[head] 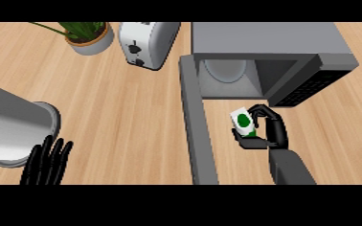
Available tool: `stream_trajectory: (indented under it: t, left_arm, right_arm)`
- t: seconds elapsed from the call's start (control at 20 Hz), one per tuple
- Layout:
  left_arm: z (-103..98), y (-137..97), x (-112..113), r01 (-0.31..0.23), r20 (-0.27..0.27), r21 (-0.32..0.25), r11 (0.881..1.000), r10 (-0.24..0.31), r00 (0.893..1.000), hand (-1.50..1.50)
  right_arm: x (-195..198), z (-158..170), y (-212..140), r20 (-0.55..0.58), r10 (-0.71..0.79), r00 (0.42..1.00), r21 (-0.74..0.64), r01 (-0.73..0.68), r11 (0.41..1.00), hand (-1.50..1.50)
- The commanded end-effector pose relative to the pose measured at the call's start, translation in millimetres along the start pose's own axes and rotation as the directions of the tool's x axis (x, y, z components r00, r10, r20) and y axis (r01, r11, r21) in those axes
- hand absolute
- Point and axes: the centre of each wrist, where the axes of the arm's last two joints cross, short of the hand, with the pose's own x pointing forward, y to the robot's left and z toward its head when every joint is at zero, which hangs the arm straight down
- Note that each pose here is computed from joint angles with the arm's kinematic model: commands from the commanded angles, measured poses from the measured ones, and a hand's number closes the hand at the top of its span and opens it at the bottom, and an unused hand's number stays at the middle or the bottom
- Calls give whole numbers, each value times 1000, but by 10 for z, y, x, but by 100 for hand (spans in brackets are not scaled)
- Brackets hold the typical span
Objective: Pick up the milk, place it into the microwave and close the microwave
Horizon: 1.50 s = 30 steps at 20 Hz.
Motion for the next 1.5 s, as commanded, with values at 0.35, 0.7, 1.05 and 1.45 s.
stream_trajectory:
  t: [0.35,0.7,1.05,1.45]
  left_arm:
    - [109,95,26,-18,-4,7,1000,18,1000,-150]
    - [139,152,87,-14,-28,6,1000,14,1000,-150]
    - [58,170,-75,-14,-2,7,1000,14,1000,-150]
    - [-73,307,-90,-17,-17,-24,1000,16,1000,-150]
  right_arm:
    - [508,-362,485,72,43,997,-70,-38,997,150]
    - [764,-904,426,61,123,991,-93,-117,989,150]
    - [833,-1327,461,-18,244,970,-92,-245,965,150]
    - [796,-1623,219,-60,428,902,-97,-432,896,150]
